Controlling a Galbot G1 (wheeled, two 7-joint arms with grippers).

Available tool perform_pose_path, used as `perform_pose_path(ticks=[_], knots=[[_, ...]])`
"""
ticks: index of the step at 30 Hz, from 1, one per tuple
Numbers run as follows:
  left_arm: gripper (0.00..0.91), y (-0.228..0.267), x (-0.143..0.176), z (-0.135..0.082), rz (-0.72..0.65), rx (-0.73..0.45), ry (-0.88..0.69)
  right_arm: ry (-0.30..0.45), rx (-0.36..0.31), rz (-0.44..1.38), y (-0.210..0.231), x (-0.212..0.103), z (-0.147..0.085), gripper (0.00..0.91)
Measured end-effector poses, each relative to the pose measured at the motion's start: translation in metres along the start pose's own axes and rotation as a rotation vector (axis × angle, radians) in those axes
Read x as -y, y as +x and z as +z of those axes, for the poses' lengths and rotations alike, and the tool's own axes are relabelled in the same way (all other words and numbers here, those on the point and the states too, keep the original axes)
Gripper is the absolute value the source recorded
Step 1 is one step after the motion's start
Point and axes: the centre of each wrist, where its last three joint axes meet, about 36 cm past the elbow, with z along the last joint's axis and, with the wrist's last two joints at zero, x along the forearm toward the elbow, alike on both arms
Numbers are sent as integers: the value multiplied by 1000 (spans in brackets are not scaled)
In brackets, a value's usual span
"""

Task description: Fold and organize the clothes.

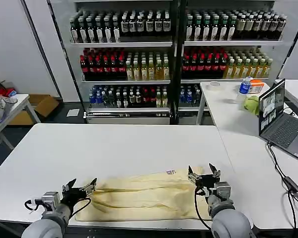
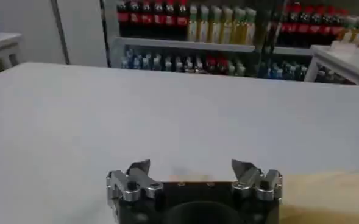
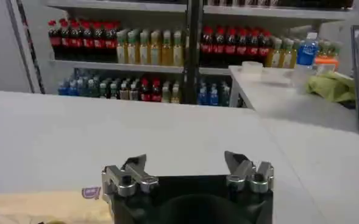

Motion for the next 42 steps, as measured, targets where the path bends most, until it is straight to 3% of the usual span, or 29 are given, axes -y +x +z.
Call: perform_pose_path(ticks=[19, 21, 22, 23, 24, 42], knots=[[907, 8, 31, 33, -45, -27, 120, 5, -3, 5, 9, 1, 6, 907], [695, 6, 32, 36, -53, -32, 130, 6, -2, 5, 9, 1, 6, 907], [353, 5, 33, 37, -56, -35, 136, 7, -1, 5, 8, 1, 6, 907], [121, 4, 33, 39, -59, -37, 142, 7, 0, 5, 8, 2, 6, 907], [30, 3, 33, 40, -61, -37, 146, 8, 0, 5, 8, 2, 5, 907], [20, -2, 40, 57, -76, -25, 222, 2, 6, 9, 5, 4, 3, 907]])
